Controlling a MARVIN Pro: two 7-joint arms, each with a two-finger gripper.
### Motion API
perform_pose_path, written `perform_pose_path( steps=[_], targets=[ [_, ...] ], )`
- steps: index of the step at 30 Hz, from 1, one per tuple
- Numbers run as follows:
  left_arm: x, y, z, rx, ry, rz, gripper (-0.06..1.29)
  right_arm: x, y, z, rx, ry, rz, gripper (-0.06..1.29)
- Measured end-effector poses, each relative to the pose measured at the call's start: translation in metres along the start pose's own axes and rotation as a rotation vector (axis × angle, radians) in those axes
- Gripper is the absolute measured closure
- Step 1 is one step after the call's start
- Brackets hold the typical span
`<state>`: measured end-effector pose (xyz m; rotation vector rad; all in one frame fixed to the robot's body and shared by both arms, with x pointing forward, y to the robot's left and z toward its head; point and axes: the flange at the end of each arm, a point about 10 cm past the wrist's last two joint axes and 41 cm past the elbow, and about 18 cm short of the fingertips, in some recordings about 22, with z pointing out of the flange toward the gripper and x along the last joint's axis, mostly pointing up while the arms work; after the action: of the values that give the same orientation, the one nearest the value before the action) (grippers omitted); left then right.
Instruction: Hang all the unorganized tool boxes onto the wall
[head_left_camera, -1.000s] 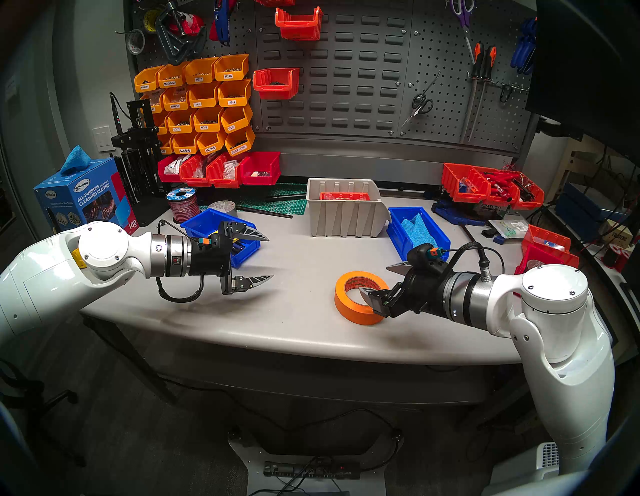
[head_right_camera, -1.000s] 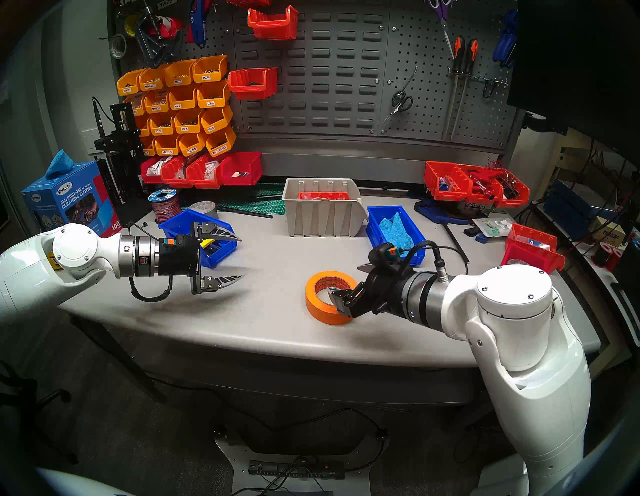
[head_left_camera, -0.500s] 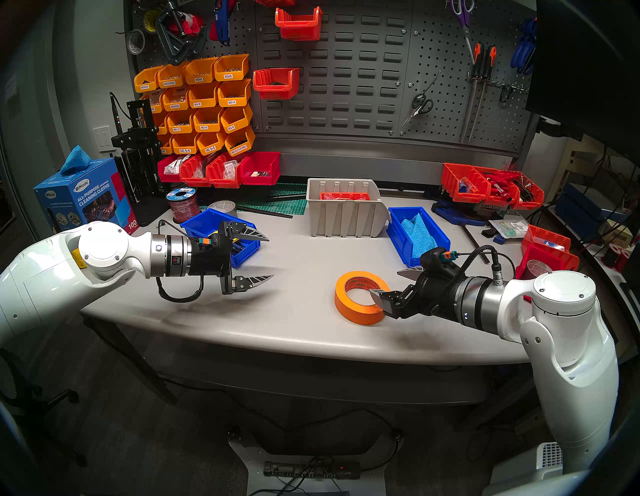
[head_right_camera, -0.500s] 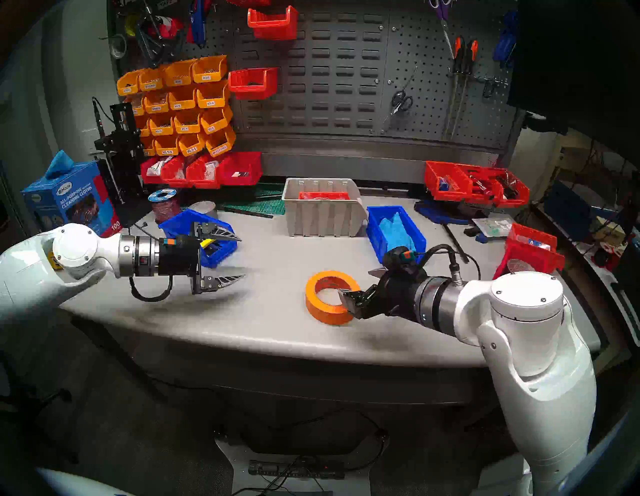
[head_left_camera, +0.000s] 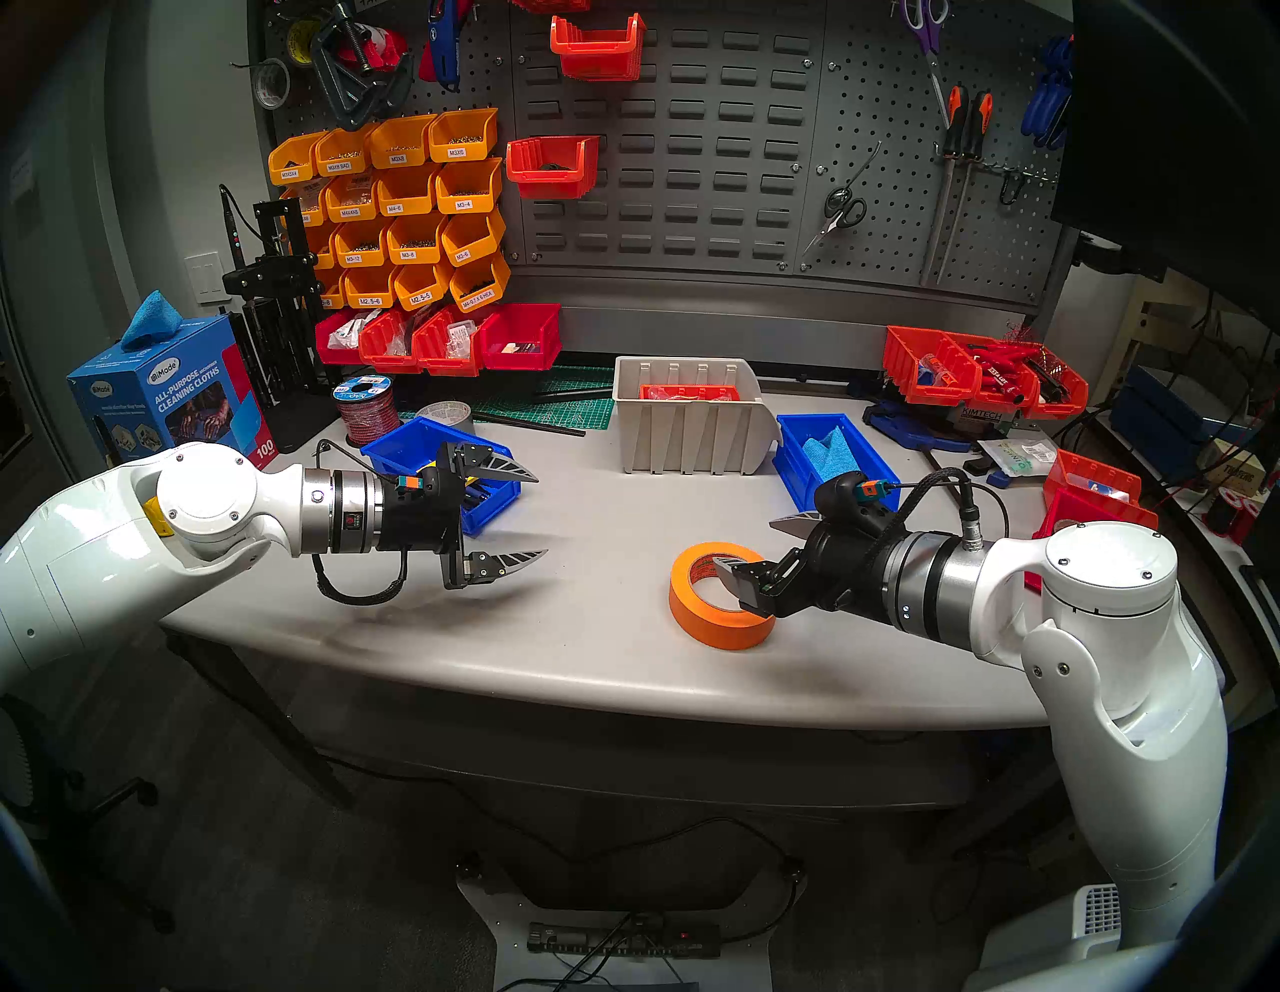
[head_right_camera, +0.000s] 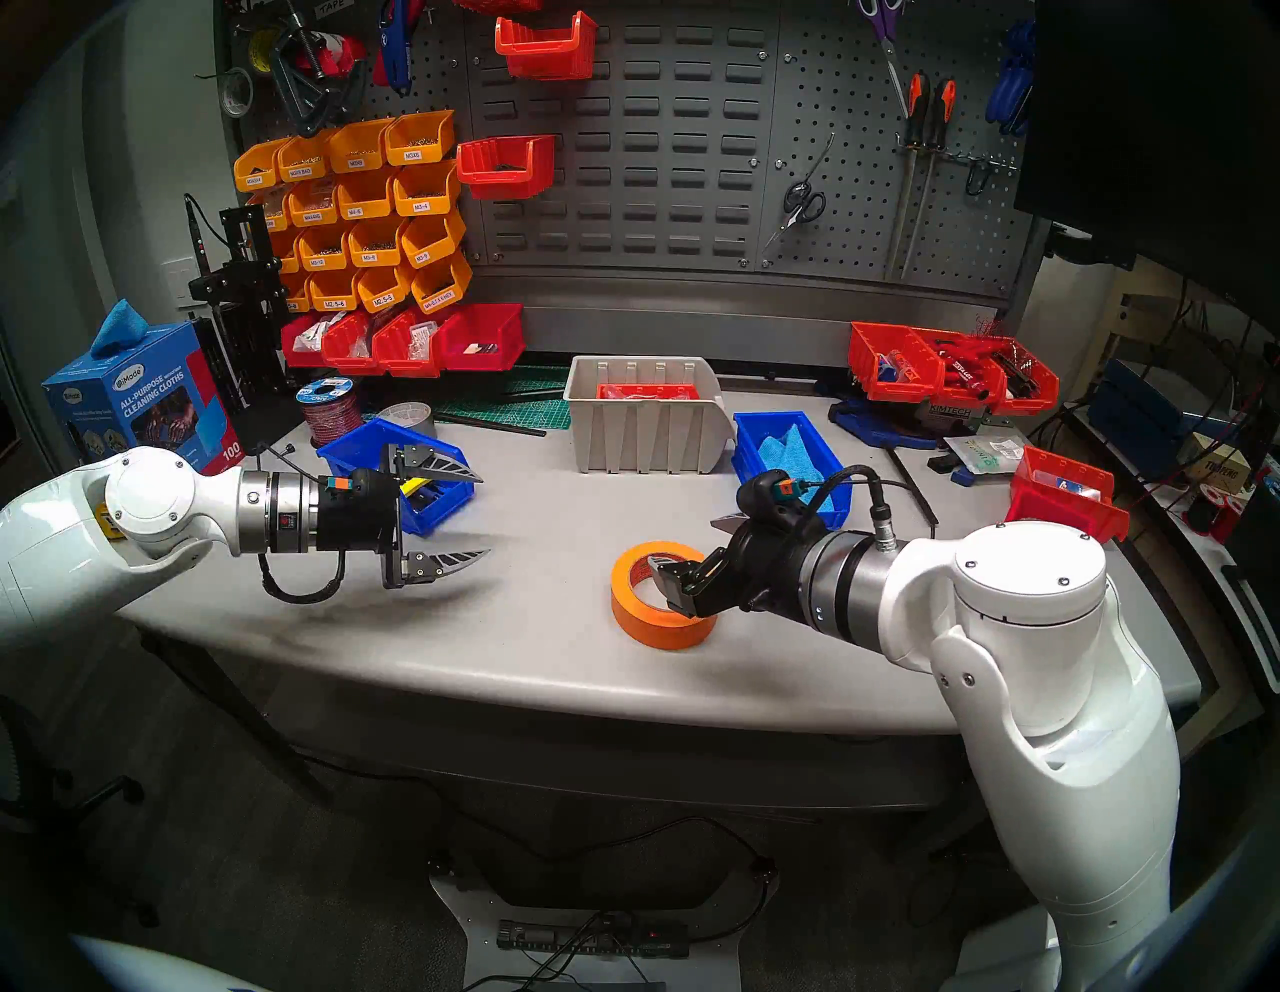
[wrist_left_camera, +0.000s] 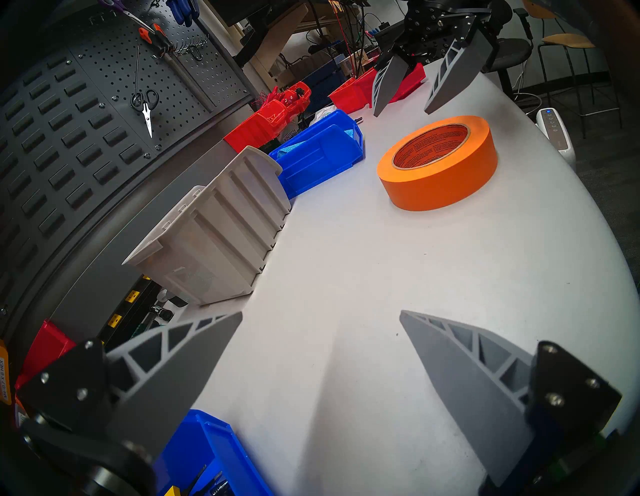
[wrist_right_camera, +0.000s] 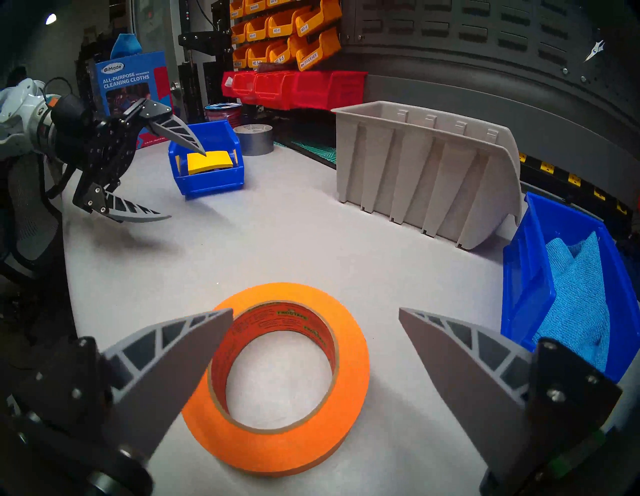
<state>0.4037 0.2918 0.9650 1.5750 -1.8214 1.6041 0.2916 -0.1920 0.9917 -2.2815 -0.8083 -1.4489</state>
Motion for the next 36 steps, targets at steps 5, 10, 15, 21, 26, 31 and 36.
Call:
perform_pose_path(
  steps=[5, 10, 15, 21, 26, 31, 36],
  targets=[
    [0.0, 0.0, 0.0, 0.0, 0.0, 0.0, 0.0, 0.007, -0.003, 0.006, -0.004, 0.012, -0.007, -0.03],
    [0.0, 0.0, 0.0, 0.0, 0.0, 0.0, 0.0, 0.009, 0.0, 0.015, -0.008, 0.005, -0.001, -0.03],
    [0.0, 0.0, 0.0, 0.0, 0.0, 0.0, 0.0, 0.005, 0.005, 0.025, -0.011, -0.02, 0.017, -0.03],
    [0.0, 0.0, 0.0, -0.001, 0.0, 0.0, 0.0, 0.0, 0.005, 0.032, -0.004, -0.05, 0.041, -0.03],
    [0.0, 0.0, 0.0, -0.001, 0.0, 0.0, 0.0, 0.001, 0.001, 0.034, 0.006, -0.062, 0.053, -0.03],
    [0.0, 0.0, 0.0, -0.001, 0.0, 0.0, 0.0, 0.001, -0.002, 0.032, 0.007, -0.079, 0.06, -0.03],
    [0.0, 0.0, 0.0, -0.001, 0.0, 0.0, 0.0, 0.001, -0.002, 0.029, 0.004, -0.101, 0.07, -0.03]
  ],
)
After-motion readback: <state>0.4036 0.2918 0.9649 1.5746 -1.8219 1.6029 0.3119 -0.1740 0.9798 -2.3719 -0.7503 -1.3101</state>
